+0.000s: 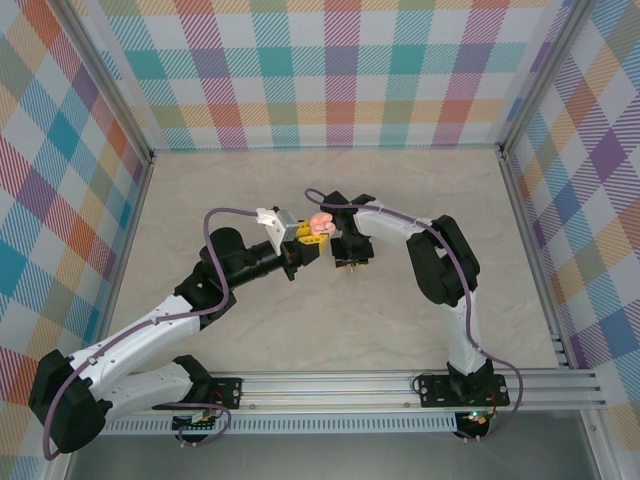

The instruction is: Insert the wireless bluetooth earbuds into the charging case

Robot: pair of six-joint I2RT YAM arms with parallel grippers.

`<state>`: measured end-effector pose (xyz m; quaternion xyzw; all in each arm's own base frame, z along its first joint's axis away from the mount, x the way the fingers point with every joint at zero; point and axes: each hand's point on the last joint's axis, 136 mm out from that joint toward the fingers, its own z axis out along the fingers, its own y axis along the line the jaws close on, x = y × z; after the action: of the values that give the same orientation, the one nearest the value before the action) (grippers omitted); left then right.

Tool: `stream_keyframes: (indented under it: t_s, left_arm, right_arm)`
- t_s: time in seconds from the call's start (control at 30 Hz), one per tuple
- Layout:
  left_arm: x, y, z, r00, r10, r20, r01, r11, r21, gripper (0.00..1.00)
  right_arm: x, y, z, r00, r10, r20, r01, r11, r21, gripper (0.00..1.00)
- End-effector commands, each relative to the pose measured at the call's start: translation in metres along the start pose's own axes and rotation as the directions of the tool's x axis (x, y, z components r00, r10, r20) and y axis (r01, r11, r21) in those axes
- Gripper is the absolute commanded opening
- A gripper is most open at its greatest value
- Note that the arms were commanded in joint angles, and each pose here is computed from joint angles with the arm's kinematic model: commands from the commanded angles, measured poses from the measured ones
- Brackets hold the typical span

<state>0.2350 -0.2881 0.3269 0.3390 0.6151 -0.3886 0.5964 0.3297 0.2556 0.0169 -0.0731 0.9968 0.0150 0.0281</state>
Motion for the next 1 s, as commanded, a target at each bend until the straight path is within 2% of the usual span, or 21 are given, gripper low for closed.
stream_keyframes:
  t_s: [0.0, 0.7, 0.97]
  left_arm:
    - [-0.012, -0.008, -0.003, 0.999, 0.012, 0.047, -0.012, 1.0, 0.02, 0.15]
    - [-0.011, -0.007, -0.003, 0.999, 0.009, 0.046, -0.01, 1.0, 0.017, 0.15]
    - [-0.009, -0.005, -0.002, 0.999, -0.001, 0.038, 0.001, 1.0, 0.005, 0.15]
  right_arm:
    - [0.008, -0.003, 0.013, 0.999, 0.022, -0.047, -0.021, 0.999, 0.039, 0.37]
    - [0.011, -0.004, 0.018, 0.998, -0.01, -0.06, 0.015, 0.998, 0.067, 0.26]
    - [0.002, -0.003, 0.002, 0.999, -0.018, 0.037, 0.017, 0.999, 0.029, 0.25]
